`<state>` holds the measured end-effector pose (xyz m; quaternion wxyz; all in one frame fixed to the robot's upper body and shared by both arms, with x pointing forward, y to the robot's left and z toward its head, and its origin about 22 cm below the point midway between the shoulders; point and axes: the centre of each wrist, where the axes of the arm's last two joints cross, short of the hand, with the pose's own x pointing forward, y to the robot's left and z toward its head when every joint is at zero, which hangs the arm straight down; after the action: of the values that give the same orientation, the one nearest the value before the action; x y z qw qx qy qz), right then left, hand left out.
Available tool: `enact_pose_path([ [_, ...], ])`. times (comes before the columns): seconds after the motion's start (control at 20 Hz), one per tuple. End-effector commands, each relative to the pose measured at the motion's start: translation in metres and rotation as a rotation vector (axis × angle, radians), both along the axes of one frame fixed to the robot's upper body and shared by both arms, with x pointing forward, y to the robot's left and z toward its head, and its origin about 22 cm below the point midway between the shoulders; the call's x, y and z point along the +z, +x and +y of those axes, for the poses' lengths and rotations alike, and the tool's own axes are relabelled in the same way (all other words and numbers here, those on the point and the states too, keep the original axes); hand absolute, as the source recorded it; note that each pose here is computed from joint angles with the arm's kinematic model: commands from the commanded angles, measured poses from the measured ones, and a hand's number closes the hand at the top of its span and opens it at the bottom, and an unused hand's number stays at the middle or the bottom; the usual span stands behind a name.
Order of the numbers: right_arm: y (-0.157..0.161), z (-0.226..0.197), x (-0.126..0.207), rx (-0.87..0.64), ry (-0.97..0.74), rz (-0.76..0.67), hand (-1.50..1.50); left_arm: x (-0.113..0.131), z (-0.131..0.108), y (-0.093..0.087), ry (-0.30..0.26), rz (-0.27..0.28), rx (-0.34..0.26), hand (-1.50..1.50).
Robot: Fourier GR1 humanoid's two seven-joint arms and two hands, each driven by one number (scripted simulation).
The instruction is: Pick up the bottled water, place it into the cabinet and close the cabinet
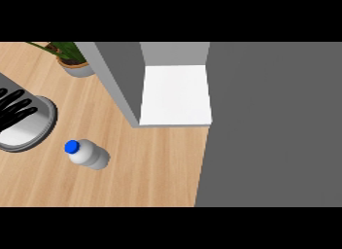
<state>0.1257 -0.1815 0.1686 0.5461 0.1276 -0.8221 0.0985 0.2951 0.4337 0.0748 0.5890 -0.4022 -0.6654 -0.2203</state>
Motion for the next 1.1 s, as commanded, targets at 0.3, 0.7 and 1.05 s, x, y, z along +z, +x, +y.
enact_pose_path([
  [0.3, -0.024, -0.001, 0.014, -0.015, -0.017, -0.051, -1.50, -0.048, -0.022, 0.004, 0.074, 0.032, -0.080, -1.50],
  [0.7, -0.009, 0.001, 0.015, -0.030, -0.031, -0.037, -1.50, -0.071, -0.048, 0.021, 0.120, 0.099, -0.069, -1.50],
  [1.05, -0.017, 0.001, 0.018, -0.024, -0.027, -0.052, -1.50, -0.094, -0.050, 0.002, 0.099, 0.122, -0.059, -1.50],
])
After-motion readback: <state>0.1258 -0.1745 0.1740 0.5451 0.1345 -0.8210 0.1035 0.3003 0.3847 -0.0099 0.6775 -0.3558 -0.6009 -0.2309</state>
